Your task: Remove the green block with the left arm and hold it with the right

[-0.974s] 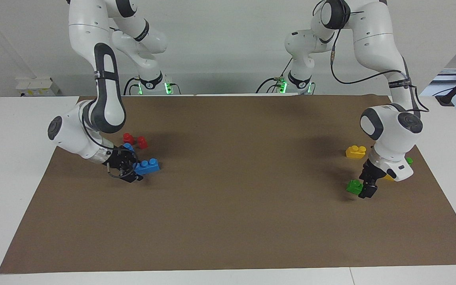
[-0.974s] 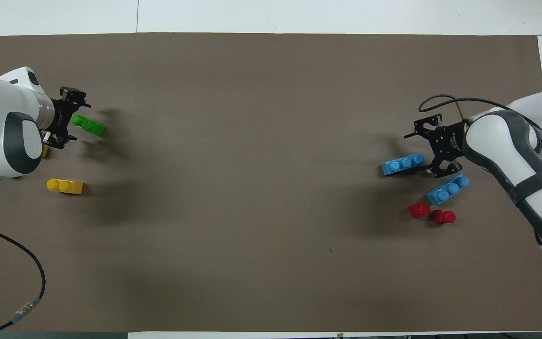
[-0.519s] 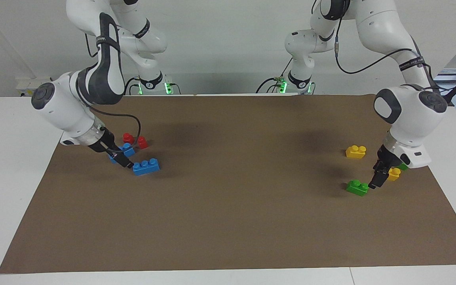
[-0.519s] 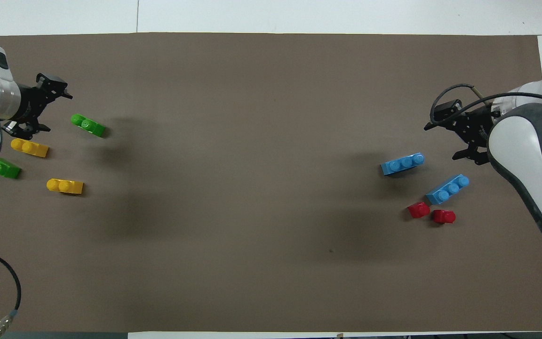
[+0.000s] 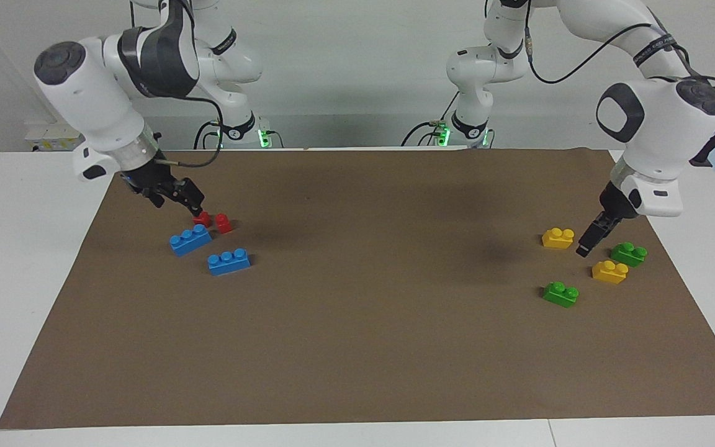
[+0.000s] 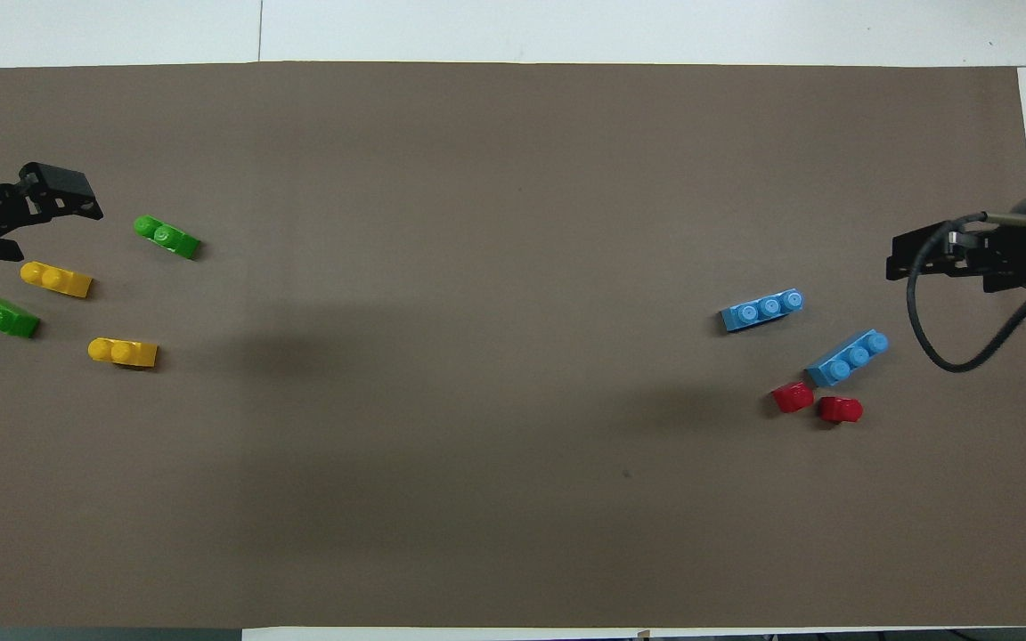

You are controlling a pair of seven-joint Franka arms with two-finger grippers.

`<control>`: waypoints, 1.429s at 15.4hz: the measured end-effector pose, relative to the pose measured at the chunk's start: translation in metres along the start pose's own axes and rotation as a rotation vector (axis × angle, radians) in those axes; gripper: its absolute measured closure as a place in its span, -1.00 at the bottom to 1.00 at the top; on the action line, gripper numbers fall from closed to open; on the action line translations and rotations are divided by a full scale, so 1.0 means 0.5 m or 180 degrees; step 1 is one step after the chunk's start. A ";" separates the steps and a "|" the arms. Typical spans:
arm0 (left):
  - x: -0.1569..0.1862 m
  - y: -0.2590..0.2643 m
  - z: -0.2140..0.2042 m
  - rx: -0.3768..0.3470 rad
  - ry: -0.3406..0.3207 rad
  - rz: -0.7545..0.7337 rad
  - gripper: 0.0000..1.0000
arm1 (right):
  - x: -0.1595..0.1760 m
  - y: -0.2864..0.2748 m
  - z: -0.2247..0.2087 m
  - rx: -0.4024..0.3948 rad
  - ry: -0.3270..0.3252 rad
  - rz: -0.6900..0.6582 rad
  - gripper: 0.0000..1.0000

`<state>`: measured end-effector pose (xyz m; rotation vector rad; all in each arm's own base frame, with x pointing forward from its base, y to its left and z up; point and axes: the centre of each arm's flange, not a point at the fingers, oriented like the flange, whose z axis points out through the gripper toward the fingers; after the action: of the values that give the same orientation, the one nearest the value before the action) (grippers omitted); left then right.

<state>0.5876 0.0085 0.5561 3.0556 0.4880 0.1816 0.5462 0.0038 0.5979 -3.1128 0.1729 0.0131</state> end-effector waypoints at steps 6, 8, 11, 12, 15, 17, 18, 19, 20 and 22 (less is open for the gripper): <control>-0.109 -0.022 -0.139 0.0065 -0.0255 0.0749 -1.00 | -0.005 0.014 -0.044 -0.0071 -0.0112 -0.0093 -1.00; -0.130 -0.018 -0.146 0.0080 -0.0343 0.0842 -1.00 | 0.001 0.017 -0.035 -0.0072 -0.0139 -0.0081 -0.98; -0.148 -0.010 -0.142 0.0098 -0.0468 0.0931 -1.00 | 0.003 0.021 -0.032 -0.0072 -0.0148 -0.0070 -1.00; -0.149 -0.009 -0.141 0.0099 -0.0482 0.0961 -1.00 | 0.003 0.022 -0.032 -0.0072 -0.0148 -0.0068 -1.00; -0.151 -0.006 -0.139 0.0098 -0.0492 0.1000 -1.00 | 0.003 0.022 -0.032 -0.0072 -0.0148 -0.0068 -1.00; -0.153 -0.001 -0.139 0.0097 -0.0493 0.1016 -1.00 | 0.003 0.022 -0.032 -0.0072 -0.0148 -0.0068 -1.00; -0.153 -0.001 -0.139 0.0097 -0.0494 0.1017 -1.00 | 0.003 0.022 -0.032 -0.0072 -0.0148 -0.0068 -1.00; -0.153 -0.001 -0.139 0.0097 -0.0494 0.1018 -1.00 | 0.003 0.022 -0.032 -0.0072 -0.0147 -0.0068 -1.00; -0.153 -0.001 -0.139 0.0097 -0.0494 0.1018 -1.00 | 0.003 0.022 -0.032 -0.0072 -0.0146 -0.0068 -0.98; -0.153 -0.001 -0.139 0.0097 -0.0494 0.1018 -1.00 | 0.003 0.022 -0.033 -0.0072 -0.0145 -0.0068 -1.00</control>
<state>0.5067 -0.0134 0.6168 3.1241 -0.0079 -0.0544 0.5465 -0.0074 0.6140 -3.1333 0.1394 0.0860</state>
